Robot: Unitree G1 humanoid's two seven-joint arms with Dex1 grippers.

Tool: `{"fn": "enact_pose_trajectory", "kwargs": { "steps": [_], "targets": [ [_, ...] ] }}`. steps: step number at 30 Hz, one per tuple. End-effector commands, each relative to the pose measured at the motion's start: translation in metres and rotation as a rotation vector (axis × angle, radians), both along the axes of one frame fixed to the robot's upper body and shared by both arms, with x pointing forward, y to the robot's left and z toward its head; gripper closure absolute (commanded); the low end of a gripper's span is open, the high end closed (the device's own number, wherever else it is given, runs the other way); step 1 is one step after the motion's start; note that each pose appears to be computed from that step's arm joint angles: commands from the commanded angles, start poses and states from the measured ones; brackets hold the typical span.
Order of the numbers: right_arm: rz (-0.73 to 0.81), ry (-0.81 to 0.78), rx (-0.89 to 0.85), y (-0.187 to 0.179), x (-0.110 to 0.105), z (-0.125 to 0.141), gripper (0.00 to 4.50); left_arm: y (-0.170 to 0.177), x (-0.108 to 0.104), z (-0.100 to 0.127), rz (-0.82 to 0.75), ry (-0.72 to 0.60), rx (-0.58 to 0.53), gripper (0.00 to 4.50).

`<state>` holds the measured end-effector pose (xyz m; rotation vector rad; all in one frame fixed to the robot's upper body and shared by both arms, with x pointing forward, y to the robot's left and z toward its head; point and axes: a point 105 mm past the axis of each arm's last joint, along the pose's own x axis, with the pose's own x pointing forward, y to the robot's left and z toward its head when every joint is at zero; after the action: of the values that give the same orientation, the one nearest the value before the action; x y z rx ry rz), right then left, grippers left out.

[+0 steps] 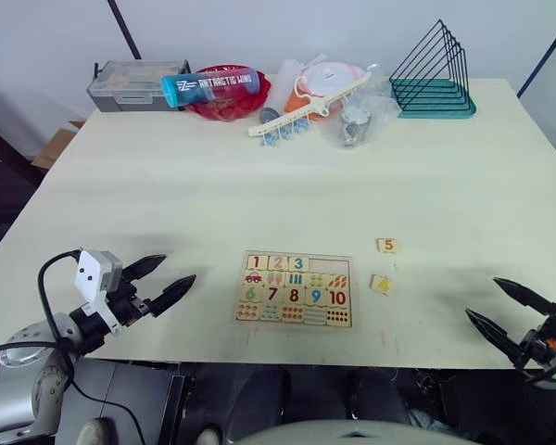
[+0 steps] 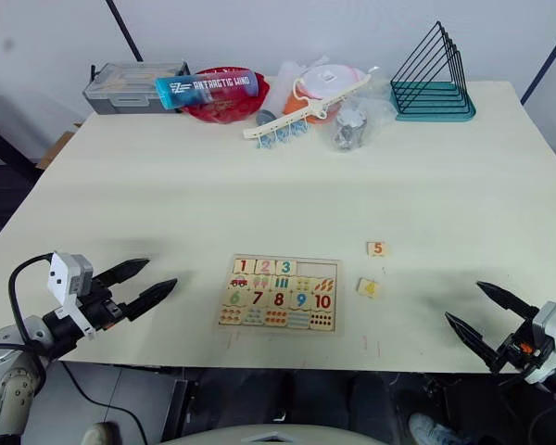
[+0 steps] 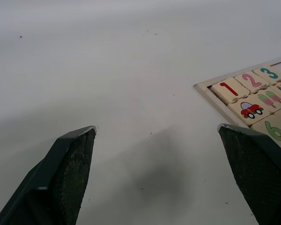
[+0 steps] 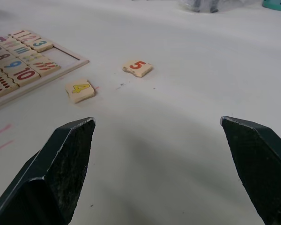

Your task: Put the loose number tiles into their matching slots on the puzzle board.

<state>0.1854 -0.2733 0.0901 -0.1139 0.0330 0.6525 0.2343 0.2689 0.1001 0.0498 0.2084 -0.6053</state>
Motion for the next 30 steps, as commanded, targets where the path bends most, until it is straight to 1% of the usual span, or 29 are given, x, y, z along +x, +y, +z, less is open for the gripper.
{"fn": "enact_pose_trajectory", "kwargs": {
  "steps": [1, 15, 24, 30],
  "targets": [
    [0.008, -0.035, -0.004, 0.003, 0.001, 0.009, 0.00, -0.003, 0.000, 0.004, -0.027, -0.024, -0.001, 0.08],
    [0.008, -0.031, 0.001, 0.004, -0.002, 0.005, 0.00, -0.005, 0.004, 0.001, -0.032, -0.033, -0.007, 0.08],
    [-0.009, -0.056, 0.018, 0.005, 0.005, 0.005, 0.00, -0.002, 0.016, 0.007, -0.041, -0.067, 0.003, 0.08],
    [0.045, -0.053, 0.026, 0.009, 0.003, 0.009, 0.00, 0.000, 0.026, 0.013, -0.076, -0.083, 0.047, 0.08]
  ]
}}
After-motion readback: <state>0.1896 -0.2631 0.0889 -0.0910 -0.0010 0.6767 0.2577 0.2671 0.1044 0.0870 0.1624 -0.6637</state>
